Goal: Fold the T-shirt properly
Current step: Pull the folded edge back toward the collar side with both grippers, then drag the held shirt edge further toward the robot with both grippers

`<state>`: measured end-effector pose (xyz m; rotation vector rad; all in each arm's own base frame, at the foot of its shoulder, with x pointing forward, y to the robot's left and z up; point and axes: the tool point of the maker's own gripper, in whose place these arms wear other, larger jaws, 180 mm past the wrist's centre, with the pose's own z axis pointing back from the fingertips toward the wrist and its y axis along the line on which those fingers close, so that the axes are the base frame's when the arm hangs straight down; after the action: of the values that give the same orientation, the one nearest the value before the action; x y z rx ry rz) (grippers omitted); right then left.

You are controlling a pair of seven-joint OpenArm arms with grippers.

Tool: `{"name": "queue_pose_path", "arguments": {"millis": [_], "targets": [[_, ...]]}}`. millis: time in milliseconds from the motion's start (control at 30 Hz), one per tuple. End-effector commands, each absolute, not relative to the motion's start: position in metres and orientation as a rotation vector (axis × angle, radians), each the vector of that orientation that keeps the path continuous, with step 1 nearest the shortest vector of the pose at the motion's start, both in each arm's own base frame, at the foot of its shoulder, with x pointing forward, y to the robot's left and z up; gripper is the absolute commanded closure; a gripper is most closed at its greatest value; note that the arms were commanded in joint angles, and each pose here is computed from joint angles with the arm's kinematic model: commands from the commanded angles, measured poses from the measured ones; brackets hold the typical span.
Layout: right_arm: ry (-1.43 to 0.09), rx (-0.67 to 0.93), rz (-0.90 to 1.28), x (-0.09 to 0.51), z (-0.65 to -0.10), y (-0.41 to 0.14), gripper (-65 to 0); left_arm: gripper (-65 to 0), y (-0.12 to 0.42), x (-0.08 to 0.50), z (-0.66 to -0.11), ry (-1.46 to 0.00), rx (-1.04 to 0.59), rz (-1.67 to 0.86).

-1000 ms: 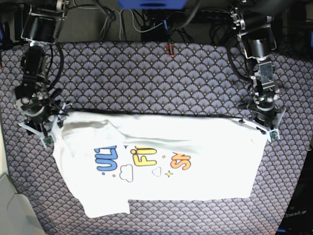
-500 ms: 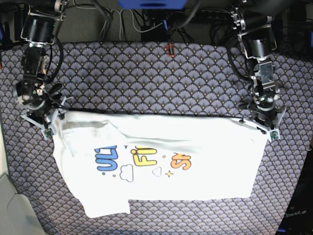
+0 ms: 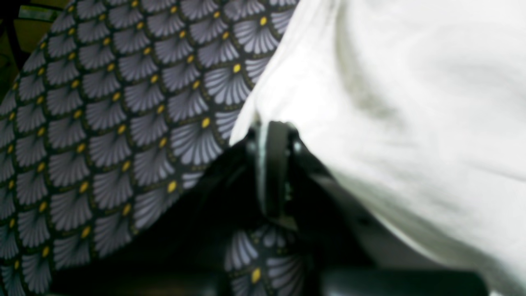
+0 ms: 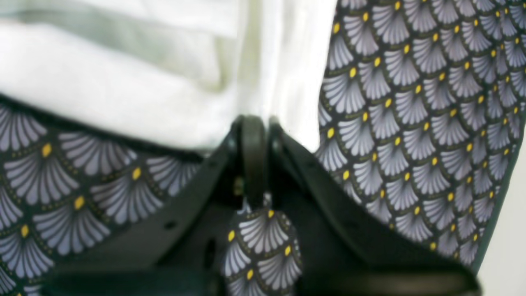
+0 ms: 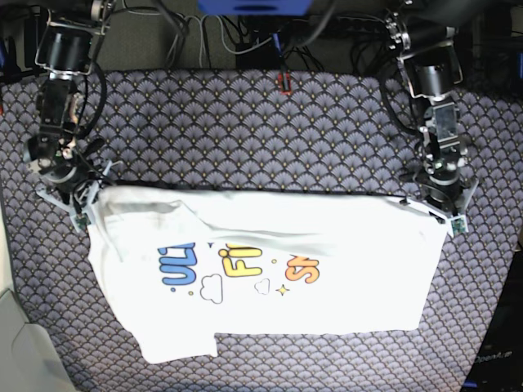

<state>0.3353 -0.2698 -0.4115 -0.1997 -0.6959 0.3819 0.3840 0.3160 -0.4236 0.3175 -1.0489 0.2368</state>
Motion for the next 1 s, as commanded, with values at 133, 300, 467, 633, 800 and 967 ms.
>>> {"name": "queue_pose_path", "arguments": {"millis": [133,300,467,633,800,967], "targets": [[-0.738,-0.244,0.388,0.344,-0.392,-0.286,0.0,-0.3,0.327,0.387,-0.412,-1.071,0.354,0.238],[-0.726,-0.254,0.4,0.335,-0.394,-0.289,0.0,-0.3,0.328,0.381,-0.416,-1.057,0.357,0.234],[-0.742,-0.29,0.438,0.322,-0.383,-0.289,0.0,-0.3,0.327,0.365,-0.415,-1.063,0.373,0.218],[-0.739,-0.311,0.467,0.31,-0.379,-0.29,0.0,-0.3,0.313,0.349,-0.412,-1.082,0.371,0.204],[-0.706,-0.258,0.517,0.288,-0.383,-0.289,0.0,-0.3,0.306,0.327,-0.419,-1.064,0.371,0.193],[-0.692,-0.288,0.415,0.27,-0.383,-0.319,0.0,-0.3,0.304,0.308,-0.422,-1.052,0.377,0.182]]}}
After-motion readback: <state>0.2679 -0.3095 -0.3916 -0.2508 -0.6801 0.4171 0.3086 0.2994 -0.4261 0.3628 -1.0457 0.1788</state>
